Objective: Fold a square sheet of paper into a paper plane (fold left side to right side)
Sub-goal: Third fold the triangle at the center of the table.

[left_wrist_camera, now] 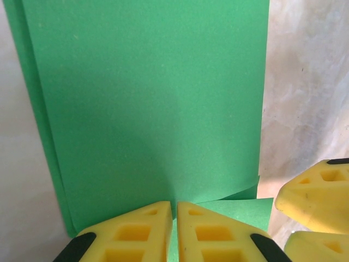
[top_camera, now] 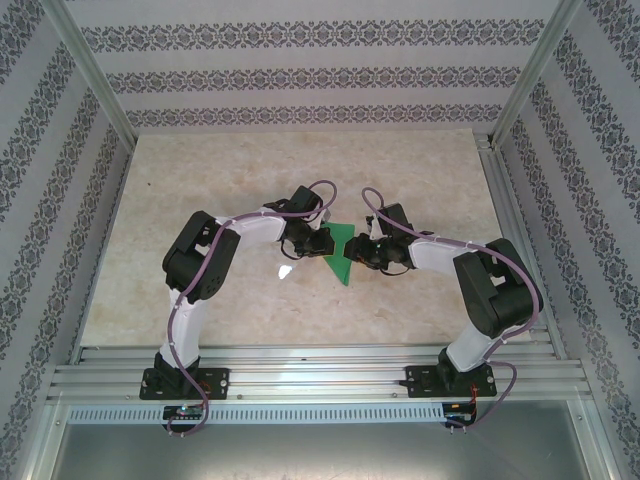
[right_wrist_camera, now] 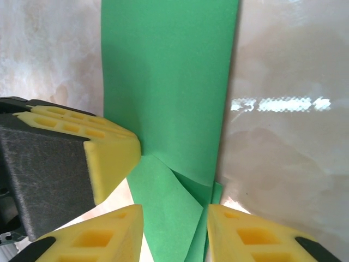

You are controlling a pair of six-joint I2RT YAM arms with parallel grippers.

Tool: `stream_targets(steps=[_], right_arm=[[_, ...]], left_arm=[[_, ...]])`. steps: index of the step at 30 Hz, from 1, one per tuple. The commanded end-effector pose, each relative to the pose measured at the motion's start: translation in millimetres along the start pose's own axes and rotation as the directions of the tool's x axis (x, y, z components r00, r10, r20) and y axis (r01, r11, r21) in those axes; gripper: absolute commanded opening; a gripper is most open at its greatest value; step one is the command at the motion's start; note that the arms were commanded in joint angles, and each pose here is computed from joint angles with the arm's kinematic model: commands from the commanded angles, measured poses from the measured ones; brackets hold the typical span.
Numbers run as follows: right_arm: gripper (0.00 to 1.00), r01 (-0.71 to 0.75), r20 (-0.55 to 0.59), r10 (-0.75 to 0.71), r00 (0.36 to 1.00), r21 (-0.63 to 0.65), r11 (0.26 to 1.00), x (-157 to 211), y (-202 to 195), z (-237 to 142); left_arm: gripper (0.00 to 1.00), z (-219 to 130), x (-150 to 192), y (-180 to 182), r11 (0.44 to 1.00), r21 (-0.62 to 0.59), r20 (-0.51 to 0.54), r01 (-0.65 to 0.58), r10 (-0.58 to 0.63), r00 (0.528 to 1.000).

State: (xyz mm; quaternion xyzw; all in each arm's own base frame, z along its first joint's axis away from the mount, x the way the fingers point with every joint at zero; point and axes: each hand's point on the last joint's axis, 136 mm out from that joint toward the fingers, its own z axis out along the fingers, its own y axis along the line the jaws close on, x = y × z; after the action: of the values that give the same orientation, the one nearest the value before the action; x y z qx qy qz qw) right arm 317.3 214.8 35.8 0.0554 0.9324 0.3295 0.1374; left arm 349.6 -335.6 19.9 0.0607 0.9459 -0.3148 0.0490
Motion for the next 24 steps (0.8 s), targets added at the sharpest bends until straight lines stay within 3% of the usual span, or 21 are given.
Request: stream_targets(steps=[1,24], right_arm=[[0.36,-0.013,0.007,0.013,1.000,0.018,1.000,0,-3,-1],[0.31,0.028,-0.018,-0.028,0.999,0.008,1.000,-3,11,5]], left_arm=[[0.14,9,12,28,0.994,-0.106,-0.037,0.017,-0.021,0.999],[0.14,10,12,28,0.994,-0.104,-0.039,0.016,-0.020,0.999]])
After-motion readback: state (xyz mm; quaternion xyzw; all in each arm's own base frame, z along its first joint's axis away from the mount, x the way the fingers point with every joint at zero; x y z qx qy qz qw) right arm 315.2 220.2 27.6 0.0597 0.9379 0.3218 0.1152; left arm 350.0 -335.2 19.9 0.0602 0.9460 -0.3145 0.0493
